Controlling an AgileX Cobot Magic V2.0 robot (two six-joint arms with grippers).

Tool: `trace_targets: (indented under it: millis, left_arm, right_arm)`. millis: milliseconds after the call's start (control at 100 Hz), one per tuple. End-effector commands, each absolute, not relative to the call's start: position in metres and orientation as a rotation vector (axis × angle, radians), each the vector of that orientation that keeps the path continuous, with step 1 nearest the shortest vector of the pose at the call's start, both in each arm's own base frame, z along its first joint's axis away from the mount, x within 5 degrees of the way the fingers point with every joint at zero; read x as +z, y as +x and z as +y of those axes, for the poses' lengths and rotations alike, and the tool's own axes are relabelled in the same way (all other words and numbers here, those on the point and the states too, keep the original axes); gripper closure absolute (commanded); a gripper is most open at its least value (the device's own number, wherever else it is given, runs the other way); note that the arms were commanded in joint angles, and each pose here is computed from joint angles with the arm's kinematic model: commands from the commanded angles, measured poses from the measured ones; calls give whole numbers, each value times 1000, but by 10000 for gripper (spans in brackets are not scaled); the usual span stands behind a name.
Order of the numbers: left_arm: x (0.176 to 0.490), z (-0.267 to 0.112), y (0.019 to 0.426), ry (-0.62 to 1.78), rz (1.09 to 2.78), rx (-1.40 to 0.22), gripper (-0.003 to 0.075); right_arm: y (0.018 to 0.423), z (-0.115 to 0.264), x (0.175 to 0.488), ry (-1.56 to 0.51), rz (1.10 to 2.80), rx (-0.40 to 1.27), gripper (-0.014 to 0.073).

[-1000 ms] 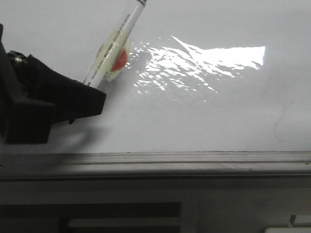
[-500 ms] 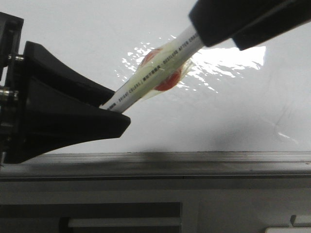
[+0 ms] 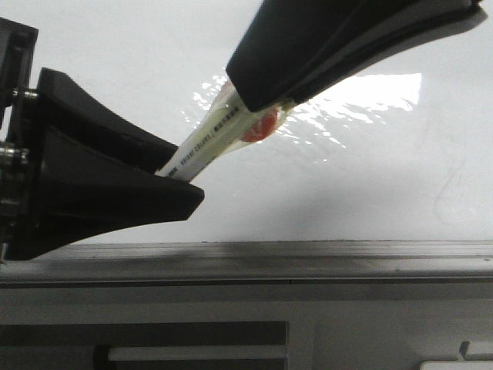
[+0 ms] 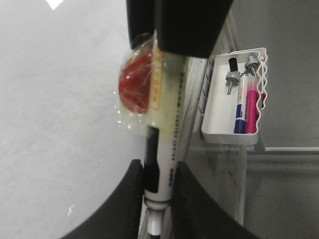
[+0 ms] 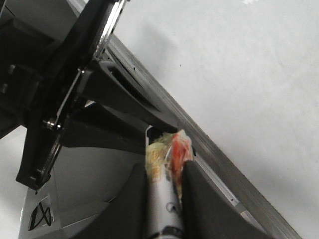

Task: Write number 9 on whiteboard

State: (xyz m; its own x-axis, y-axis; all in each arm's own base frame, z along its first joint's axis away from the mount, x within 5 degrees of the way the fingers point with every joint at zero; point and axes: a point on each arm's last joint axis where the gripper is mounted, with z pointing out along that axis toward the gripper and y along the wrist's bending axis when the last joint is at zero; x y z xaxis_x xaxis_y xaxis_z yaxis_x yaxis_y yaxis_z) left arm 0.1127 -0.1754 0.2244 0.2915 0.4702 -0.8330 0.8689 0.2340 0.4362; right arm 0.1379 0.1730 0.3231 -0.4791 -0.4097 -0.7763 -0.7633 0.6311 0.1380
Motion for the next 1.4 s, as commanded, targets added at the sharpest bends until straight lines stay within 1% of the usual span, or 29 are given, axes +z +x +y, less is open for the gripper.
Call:
trace_targets:
  millis: [0, 50, 170, 240, 310, 360, 510, 630, 780, 960, 1120, 1210, 1350, 1390]
  left_arm:
    - [244, -180, 113, 1320, 1259, -497, 715]
    - [244, -180, 113, 1320, 1259, -497, 674]
    - [244, -180, 113, 1318, 1264, -496, 545]
    - [244, -179, 114, 1300, 1293, -494, 479]
    - [245, -174, 116, 1276, 1332, -471, 434]
    - [248, -168, 118, 1246, 1360, -451, 419]
    - [272, -140, 123, 1022, 1409, -415, 414]
    - [292, -117, 122, 865, 1375, -383, 414]
    - [306, -98, 120, 736, 1346, -353, 416]
    - [309, -97, 120, 710, 1325, -367, 416]
    - [310, -97, 119, 701, 1319, -377, 416]
    - [311, -97, 119, 698, 1307, -381, 416]
    - [311, -97, 119, 698, 1305, -381, 416]
    - [311, -97, 119, 698, 1305, -381, 416]
  right_arm:
    - [142, 174, 344, -853, 1996, 650, 664]
    - [142, 174, 343, -854, 1998, 649, 664]
    - [142, 174, 343, -856, 2000, 649, 664]
    - [142, 174, 343, -856, 2000, 649, 664]
    - [142, 174, 343, -856, 2000, 649, 664]
    - [143, 173, 344, -847, 1998, 646, 664]
    - [151, 167, 354, -788, 1980, 633, 664]
    - [160, 160, 366, -724, 1958, 614, 664]
    - [172, 150, 384, -636, 1906, 585, 663]
    - [196, 143, 395, -557, 1920, 534, 652]
    - [220, 154, 396, -554, 1969, 515, 652]
    - [231, 162, 390, -573, 2020, 511, 653]
    - [226, 171, 376, -665, 2158, 506, 653]
    - [224, 170, 375, -672, 2172, 500, 653]
